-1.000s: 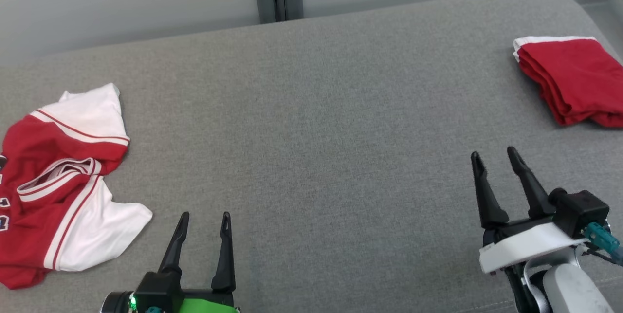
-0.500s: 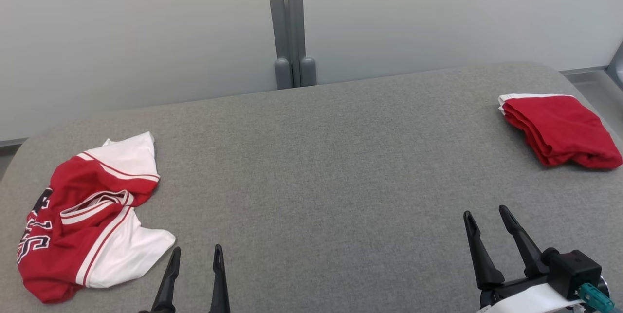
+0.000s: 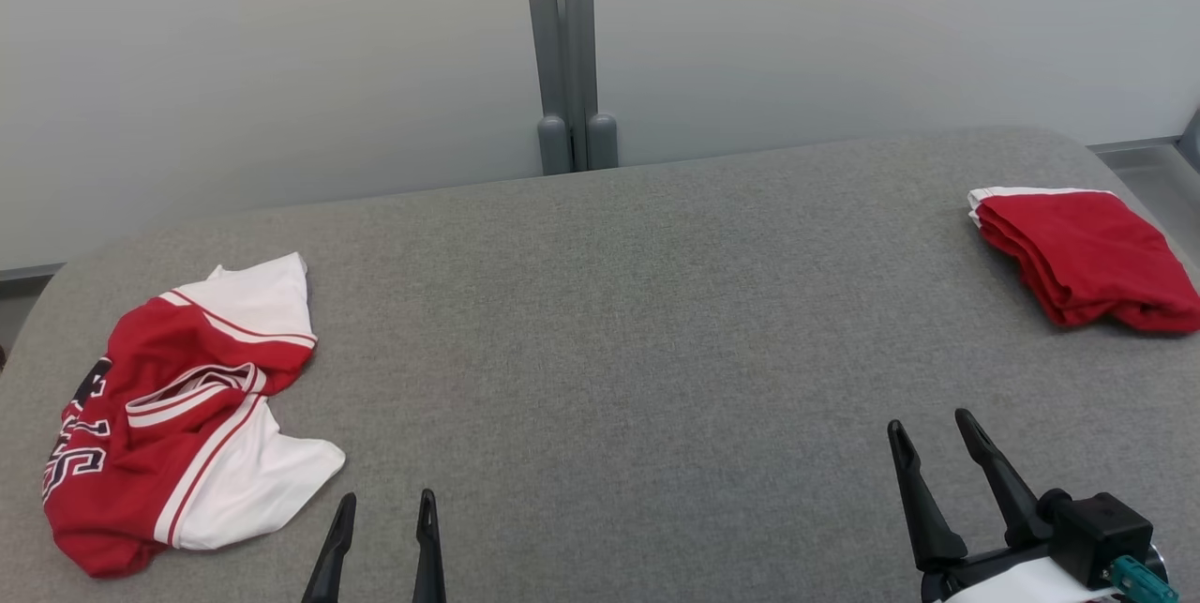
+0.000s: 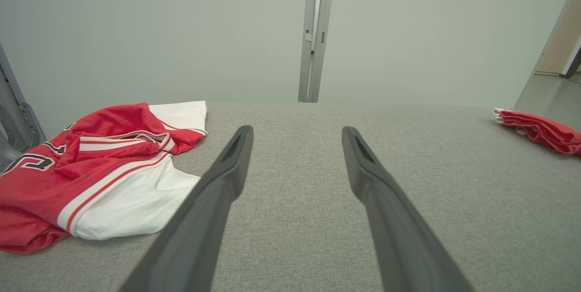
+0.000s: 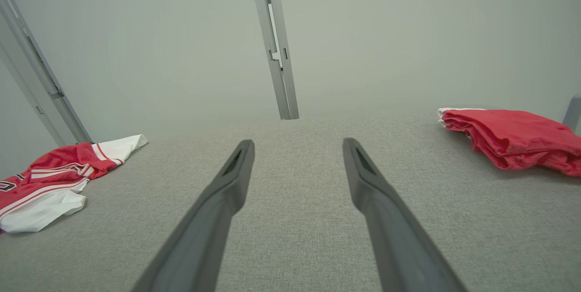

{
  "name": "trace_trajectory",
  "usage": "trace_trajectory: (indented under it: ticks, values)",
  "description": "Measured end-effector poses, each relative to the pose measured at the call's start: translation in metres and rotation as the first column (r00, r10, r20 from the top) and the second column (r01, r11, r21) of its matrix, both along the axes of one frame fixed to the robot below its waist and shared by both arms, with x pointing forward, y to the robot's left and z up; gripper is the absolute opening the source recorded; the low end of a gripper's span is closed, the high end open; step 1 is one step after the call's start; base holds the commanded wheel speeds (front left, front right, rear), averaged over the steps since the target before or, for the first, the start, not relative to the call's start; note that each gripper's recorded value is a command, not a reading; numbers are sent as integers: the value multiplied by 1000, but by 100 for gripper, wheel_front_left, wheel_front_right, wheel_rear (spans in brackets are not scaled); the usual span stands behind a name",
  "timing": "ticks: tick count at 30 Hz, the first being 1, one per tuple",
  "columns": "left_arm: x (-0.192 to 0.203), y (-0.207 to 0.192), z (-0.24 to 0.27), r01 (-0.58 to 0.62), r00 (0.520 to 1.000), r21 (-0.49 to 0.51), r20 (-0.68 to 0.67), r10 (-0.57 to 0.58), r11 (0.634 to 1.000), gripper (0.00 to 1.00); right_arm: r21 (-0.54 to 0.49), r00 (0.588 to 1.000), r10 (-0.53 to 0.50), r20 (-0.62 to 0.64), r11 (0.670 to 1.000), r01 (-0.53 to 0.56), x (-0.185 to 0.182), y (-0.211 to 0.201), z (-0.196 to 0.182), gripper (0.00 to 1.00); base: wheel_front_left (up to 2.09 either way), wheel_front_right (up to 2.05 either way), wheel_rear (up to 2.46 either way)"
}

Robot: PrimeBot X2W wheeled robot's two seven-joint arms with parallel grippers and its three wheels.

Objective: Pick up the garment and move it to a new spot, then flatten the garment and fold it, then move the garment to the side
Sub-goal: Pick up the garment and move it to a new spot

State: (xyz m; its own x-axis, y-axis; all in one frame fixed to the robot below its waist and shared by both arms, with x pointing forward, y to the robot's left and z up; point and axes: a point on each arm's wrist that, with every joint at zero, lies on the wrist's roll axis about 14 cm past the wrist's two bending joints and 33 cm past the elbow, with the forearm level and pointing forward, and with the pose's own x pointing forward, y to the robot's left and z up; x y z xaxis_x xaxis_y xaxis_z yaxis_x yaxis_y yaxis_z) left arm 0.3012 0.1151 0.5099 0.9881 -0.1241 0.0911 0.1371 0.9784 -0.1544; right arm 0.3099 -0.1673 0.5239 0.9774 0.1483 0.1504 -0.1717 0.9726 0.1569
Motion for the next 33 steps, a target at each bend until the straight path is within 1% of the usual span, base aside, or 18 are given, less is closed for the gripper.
trace_trajectory:
  ticks: [15, 33]
  values:
    - [1, 2, -5, -3, 1000, 2, -16, 3, 1000, 100, -6, 999, 23, -25, 1000, -23, 0, 7, -8, 100, 0, 0, 0]
    - [0, 2, -7, 0, 1000, 6, -21, 1, 1000, 100, -12, 999, 25, -32, 1000, -26, 0, 8, -10, 100, 0, 0, 0]
